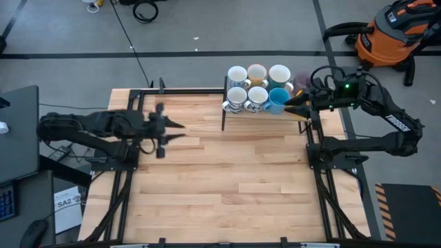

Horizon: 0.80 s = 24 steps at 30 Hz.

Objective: Place coffee mugs
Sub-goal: Return to Home Position

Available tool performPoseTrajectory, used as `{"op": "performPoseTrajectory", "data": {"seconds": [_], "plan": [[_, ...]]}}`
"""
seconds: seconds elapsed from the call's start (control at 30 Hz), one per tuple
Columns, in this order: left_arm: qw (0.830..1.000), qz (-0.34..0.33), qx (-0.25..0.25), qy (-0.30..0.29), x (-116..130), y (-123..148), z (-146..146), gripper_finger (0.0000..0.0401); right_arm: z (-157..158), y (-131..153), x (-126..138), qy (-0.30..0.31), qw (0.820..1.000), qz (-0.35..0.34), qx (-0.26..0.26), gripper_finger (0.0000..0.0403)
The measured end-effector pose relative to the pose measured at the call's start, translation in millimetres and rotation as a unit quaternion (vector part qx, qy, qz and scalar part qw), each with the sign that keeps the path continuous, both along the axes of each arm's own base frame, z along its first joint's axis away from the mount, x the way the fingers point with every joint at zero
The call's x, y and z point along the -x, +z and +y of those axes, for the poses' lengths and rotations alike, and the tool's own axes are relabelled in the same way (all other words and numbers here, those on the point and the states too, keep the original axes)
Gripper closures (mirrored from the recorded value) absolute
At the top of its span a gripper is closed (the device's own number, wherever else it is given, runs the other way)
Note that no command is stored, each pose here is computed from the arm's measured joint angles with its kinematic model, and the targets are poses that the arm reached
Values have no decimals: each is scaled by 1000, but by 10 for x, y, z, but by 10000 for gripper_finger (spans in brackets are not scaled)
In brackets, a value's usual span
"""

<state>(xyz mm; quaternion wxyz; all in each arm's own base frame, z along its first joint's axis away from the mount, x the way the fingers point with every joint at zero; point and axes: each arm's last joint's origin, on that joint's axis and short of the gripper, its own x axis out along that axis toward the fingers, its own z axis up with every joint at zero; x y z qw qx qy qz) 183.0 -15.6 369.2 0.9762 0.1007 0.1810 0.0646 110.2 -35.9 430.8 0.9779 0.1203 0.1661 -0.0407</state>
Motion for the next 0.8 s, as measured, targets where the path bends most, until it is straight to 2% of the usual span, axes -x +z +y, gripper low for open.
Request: {"op": "performPoseTrajectory", "data": {"seconds": [0.07,0.33,0.6,0.7,0.8], "plan": [[1000,-1,10,12,149,32,52,273,9,-54,-33,9,1000,-9,4,274],[998,-40,56,0,734,148,83,273,13,-416,-114,18,999,-29,0,274],[992,-102,77,-17,1136,224,113,273,-5,-808,-189,31,997,-69,0,274],[989,-123,80,-23,1198,118,118,273,-8,-951,-207,34,996,-82,-10,274],[986,-144,83,-25,1198,-119,117,273,-7,-1070,-213,38,994,-97,-16,274]]}}
